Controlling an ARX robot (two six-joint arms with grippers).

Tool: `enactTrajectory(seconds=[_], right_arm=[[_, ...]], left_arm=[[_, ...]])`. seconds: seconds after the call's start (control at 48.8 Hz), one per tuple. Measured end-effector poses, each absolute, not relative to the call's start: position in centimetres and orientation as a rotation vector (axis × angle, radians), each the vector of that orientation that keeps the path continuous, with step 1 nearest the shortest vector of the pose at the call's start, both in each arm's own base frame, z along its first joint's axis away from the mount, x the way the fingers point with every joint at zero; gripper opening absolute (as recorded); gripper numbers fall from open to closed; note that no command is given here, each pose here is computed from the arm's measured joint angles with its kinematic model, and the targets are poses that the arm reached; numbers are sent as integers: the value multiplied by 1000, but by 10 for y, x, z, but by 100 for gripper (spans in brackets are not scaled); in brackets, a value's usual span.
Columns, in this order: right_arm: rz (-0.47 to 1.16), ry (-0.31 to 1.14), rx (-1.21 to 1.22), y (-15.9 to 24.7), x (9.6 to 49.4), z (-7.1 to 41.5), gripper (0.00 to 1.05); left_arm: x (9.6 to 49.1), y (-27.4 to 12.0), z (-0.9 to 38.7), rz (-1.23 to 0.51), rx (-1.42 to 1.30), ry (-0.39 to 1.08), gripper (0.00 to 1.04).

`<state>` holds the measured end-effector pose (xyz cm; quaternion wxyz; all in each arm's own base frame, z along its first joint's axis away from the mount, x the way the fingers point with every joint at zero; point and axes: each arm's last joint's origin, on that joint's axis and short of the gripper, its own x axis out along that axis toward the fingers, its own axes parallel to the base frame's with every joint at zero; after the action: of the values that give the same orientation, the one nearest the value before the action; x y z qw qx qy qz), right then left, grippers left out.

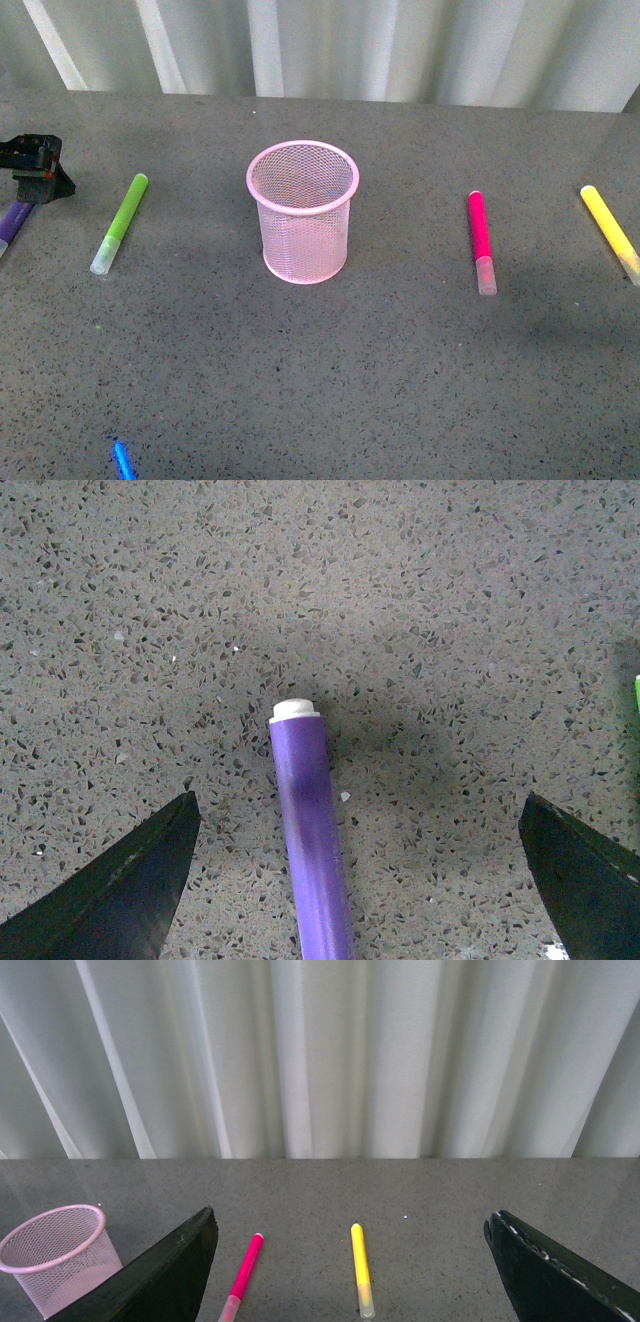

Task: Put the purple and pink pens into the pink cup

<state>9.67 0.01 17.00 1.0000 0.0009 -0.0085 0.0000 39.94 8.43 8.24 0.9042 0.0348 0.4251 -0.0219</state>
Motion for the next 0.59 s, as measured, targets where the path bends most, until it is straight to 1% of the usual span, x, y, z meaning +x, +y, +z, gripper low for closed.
enactTrajectory(seconds=[0.595], right_arm=[[0,-17,2,0,97,170,98]], left_arm=[[401,82,77,-23,87,902,98]])
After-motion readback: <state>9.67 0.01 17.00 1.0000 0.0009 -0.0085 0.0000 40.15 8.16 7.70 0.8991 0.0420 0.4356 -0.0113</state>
